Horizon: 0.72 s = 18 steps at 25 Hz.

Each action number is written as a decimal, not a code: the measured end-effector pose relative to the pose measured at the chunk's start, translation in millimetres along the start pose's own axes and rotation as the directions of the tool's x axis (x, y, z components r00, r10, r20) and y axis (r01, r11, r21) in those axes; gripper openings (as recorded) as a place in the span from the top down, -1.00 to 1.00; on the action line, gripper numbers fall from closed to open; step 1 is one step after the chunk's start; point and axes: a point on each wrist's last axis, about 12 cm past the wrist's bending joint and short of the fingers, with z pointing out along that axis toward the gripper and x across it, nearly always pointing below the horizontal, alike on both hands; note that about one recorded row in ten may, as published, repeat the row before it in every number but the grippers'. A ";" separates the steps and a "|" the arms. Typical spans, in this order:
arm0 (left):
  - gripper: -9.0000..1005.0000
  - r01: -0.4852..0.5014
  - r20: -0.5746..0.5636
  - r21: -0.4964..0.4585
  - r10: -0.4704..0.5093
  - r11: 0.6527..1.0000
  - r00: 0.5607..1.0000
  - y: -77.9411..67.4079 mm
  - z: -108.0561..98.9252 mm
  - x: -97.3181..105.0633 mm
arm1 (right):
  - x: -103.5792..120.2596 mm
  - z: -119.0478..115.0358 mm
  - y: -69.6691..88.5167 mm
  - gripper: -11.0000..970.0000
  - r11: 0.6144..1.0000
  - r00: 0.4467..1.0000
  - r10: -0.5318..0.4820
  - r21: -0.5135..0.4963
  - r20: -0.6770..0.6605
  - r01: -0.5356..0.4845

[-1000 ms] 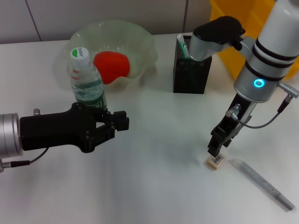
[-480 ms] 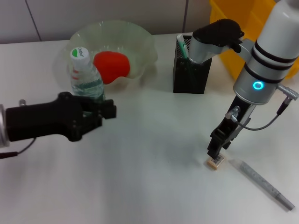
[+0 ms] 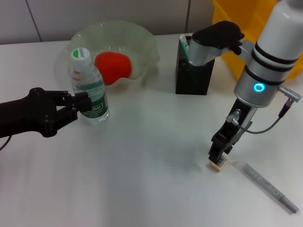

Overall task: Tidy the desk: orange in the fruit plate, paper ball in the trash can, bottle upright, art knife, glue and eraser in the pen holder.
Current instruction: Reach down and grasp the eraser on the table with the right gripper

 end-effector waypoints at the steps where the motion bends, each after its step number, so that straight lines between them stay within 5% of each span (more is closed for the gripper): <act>1: 0.71 0.000 0.000 0.000 0.000 1.000 1.000 0.0 -0.1 0.1 | -0.8 0.5 1.1 -0.07 1.000 1.000 -0.002 -0.003 -0.008 0.002; 18: 0.71 0.001 0.001 0.021 -0.001 1.000 1.000 -2.6 0.1 0.1 | -2.4 1.4 5.7 -0.12 0.998 0.999 -0.001 0.058 -0.053 0.004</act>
